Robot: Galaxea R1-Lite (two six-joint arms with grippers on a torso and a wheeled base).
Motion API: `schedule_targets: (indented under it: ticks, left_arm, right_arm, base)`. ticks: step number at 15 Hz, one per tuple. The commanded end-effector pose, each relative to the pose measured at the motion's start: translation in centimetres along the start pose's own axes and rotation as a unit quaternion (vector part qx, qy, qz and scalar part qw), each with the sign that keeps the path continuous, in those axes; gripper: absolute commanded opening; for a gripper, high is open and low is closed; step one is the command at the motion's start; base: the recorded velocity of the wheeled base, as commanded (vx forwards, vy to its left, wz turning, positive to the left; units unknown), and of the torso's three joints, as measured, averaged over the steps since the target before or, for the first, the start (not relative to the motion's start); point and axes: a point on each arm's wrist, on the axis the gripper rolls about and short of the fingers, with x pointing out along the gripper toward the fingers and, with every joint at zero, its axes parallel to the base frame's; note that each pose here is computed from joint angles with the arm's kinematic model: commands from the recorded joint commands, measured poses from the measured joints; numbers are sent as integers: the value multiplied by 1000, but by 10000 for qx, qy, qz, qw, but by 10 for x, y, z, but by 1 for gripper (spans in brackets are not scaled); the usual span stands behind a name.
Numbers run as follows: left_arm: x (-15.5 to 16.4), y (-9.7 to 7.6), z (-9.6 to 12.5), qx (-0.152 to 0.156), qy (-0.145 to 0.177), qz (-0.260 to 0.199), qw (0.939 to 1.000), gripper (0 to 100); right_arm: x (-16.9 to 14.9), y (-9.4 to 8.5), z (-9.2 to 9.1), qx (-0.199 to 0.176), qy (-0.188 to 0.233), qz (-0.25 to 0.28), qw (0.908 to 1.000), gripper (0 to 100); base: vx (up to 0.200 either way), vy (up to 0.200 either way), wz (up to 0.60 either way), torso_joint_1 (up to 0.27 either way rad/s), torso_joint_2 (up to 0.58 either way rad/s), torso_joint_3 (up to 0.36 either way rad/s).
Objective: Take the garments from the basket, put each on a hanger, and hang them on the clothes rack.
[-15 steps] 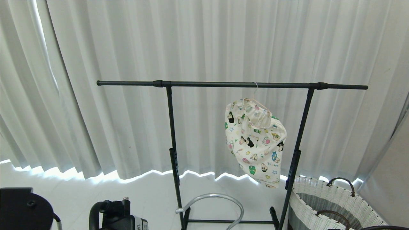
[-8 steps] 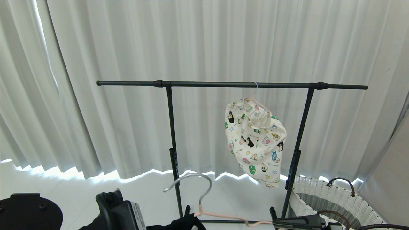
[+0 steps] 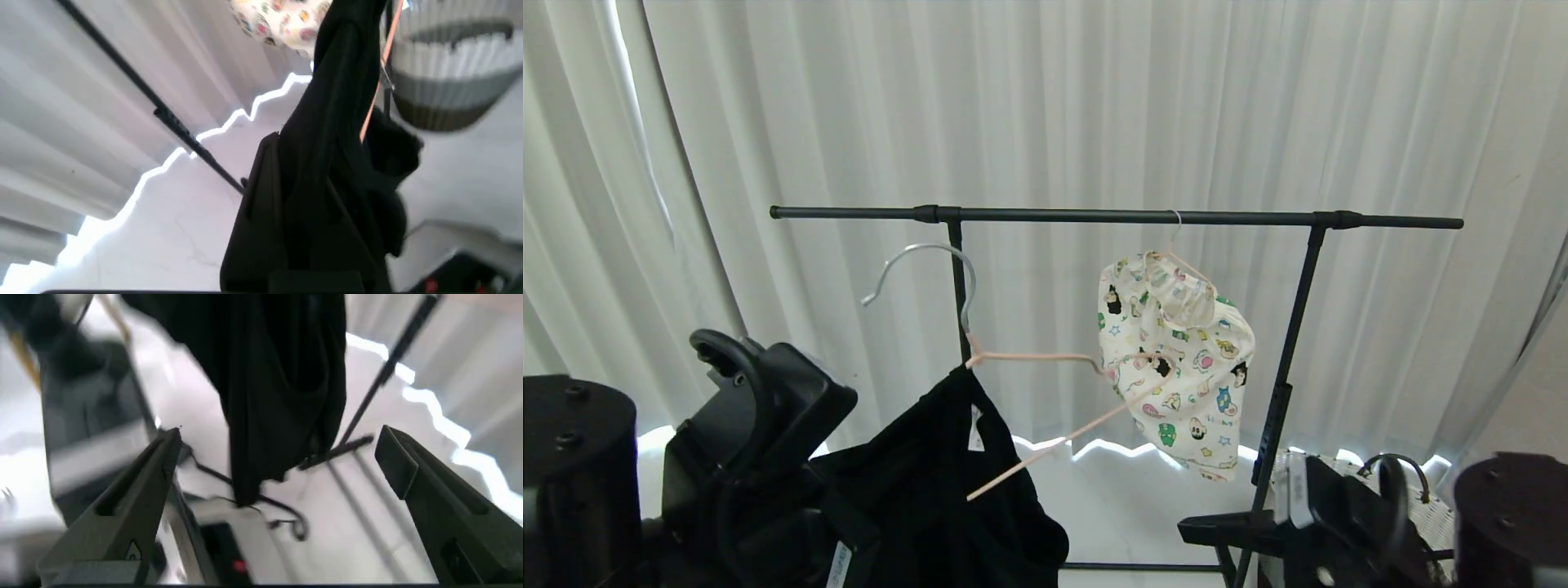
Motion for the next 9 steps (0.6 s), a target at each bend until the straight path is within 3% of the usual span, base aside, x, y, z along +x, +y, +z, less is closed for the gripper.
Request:
schedule_targets:
  ticks: [1,3,5,9]
  left_arm:
    - [6,0,9,-135,-28,106,9998,0]
    - [5,1,11,-181,-79,114,9997,0]
    - [4,1,13,-187,-110,111,9997,0]
    - [3,2,20,-209,-230,115,9995,0]
  right_arm:
    - [37,-5,15,784,213,-505,9954,100]
    - [60,-10,22,1288,260,-1225,9837,100]
    - [75,-14,27,1615,115,-1568,9743,100]
    - [99,-17,19,1590,159,-2121,9641,100]
  base:
    - [0,0,0,0,0,0]
    - [0,0,0,0,0,0]
    - [0,0,0,0,0,0]
    - [0,0,0,0,0,0]
